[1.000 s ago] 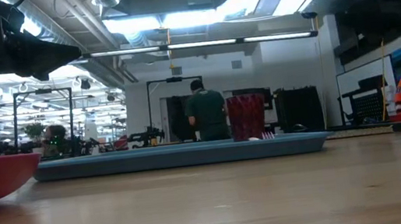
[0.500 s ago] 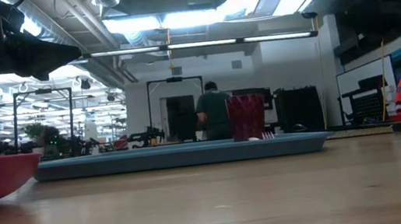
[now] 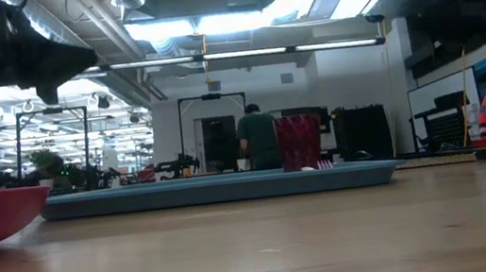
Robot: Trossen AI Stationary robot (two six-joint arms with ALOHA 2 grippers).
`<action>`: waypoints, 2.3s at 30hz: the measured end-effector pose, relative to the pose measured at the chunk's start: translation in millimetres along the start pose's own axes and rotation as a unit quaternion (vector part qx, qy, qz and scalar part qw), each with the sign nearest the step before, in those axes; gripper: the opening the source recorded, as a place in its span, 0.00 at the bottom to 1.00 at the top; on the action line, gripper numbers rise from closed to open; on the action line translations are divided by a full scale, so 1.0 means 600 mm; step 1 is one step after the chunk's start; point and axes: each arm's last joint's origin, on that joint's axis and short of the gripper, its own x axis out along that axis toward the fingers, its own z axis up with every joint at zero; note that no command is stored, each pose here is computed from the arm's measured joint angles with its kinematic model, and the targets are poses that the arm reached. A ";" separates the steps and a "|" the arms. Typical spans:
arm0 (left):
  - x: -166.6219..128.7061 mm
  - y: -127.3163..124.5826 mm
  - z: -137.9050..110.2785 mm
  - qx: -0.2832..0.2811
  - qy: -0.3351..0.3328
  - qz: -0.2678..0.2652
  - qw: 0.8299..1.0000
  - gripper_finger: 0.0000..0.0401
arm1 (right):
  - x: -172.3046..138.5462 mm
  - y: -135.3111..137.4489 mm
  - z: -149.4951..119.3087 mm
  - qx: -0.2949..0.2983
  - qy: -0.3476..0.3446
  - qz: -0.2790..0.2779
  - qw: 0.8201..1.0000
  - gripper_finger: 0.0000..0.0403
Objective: Pick and place plate/cup/fork/spoon on tray
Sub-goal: Put the red plate on the blue tray
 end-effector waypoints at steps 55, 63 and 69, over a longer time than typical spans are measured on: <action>0.083 -0.136 0.198 0.095 0.619 0.022 0.779 0.14 | 0.000 0.000 0.000 0.000 0.000 0.000 1.000 0.31; 0.089 -0.138 0.151 0.002 0.636 0.091 0.766 0.14 | 0.000 0.000 0.000 0.000 0.000 0.000 1.000 0.31; 0.078 -0.134 0.095 -0.001 0.683 0.078 0.726 0.14 | 0.000 0.000 0.000 0.000 0.000 0.000 1.000 0.31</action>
